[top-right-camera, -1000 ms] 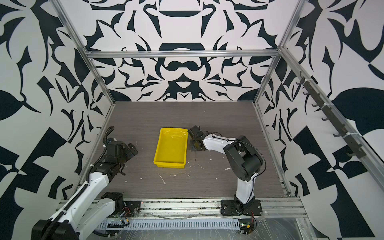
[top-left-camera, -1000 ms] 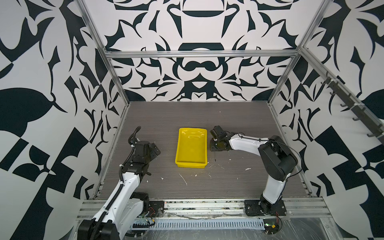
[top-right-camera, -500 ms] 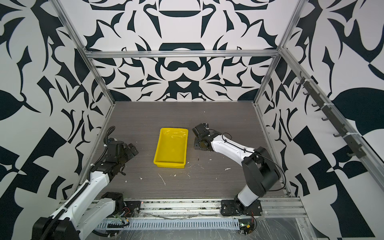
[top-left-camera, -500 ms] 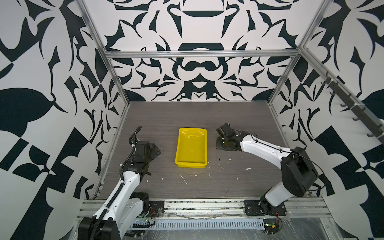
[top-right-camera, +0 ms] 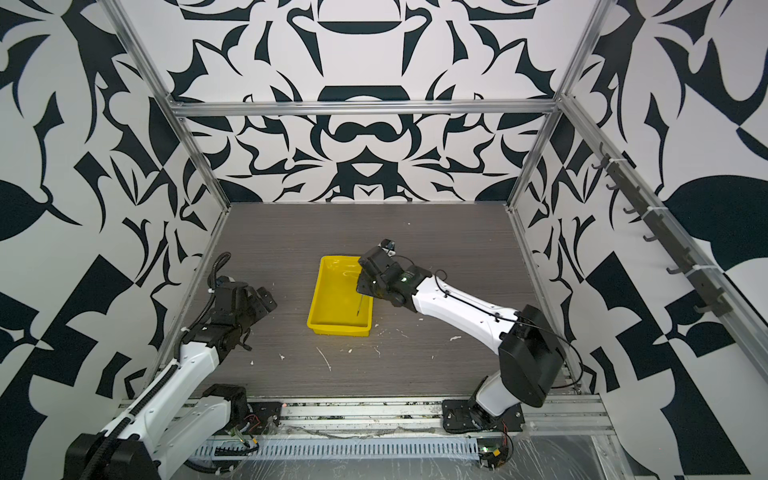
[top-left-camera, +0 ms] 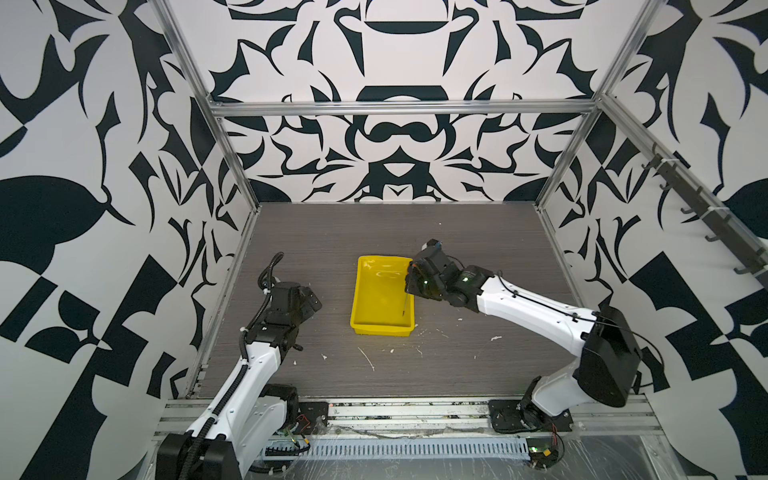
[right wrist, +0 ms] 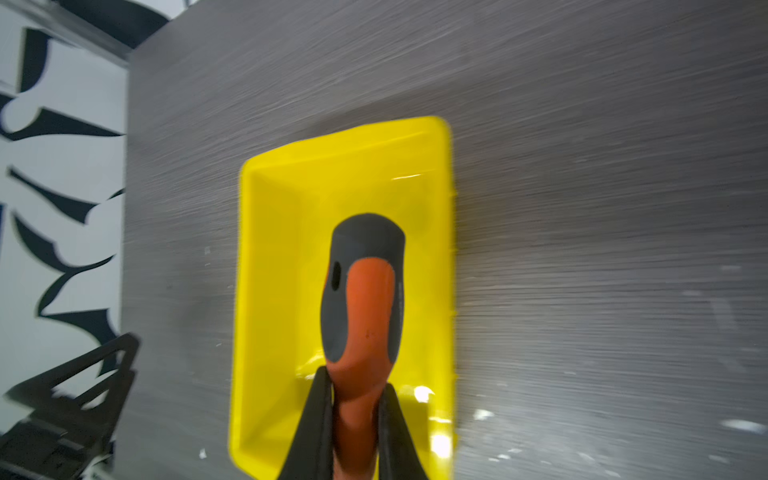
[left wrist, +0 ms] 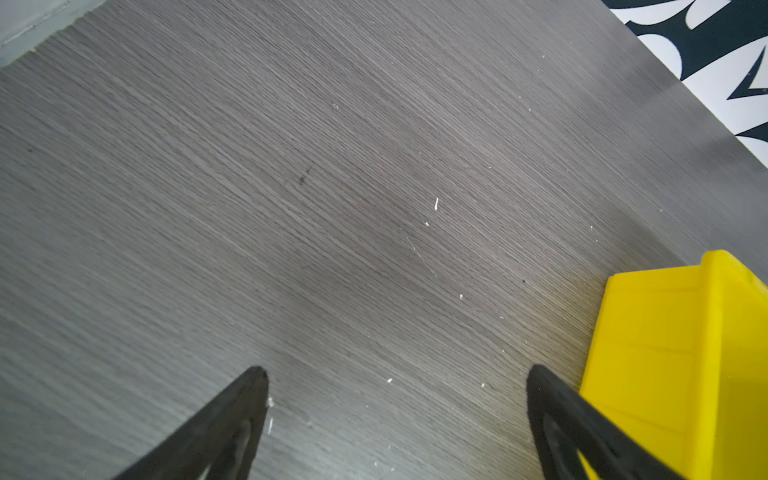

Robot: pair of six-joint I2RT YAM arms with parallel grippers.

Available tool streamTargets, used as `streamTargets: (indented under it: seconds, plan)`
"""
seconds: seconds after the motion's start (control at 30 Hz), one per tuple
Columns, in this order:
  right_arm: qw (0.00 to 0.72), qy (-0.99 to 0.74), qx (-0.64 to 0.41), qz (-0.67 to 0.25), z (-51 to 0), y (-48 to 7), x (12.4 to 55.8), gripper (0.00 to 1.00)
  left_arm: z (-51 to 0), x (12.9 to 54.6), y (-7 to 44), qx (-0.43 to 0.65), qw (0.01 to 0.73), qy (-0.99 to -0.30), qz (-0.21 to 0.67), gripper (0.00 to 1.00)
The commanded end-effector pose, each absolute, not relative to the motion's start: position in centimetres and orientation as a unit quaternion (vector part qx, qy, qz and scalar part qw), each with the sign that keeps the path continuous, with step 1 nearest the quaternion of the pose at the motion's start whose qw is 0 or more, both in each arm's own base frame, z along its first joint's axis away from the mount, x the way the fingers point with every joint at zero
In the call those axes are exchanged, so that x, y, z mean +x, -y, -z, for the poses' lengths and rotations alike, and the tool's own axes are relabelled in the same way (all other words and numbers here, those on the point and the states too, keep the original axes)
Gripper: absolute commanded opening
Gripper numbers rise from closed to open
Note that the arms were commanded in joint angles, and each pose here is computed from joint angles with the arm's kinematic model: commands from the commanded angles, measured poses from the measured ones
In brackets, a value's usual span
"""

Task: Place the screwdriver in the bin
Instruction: 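Lower the screwdriver into the bin and open the right gripper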

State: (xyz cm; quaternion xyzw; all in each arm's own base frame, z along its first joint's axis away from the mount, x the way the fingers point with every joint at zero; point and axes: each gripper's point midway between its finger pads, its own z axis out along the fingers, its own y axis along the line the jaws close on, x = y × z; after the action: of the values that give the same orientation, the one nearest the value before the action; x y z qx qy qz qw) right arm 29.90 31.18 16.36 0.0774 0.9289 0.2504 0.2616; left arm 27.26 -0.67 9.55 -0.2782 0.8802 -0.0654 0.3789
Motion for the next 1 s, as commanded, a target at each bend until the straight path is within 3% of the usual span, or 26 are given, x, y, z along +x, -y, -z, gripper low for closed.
streamTargets:
  seconds: [0.0, 0.23, 0.97]
  plan:
    - [0.268, -0.916, 0.086, -0.284, -17.3, -34.3, 30.7, 0.00, -9.7, 27.2, 0.6, -0.286, 0.378, -0.878, 0.068, 1.00]
    - [0.246, -0.926, 0.083, -0.272, -14.9, -35.9, 31.3, 0.00, -9.6, 27.2, 0.7, -0.286, 0.374, -0.879, 0.068, 1.00]
    - [0.257, -0.939, 0.060, -0.221, -14.1, -34.6, 31.7, 0.09, -9.1, 27.4, 0.8, -0.283, 0.358, -0.888, 0.061, 1.00]
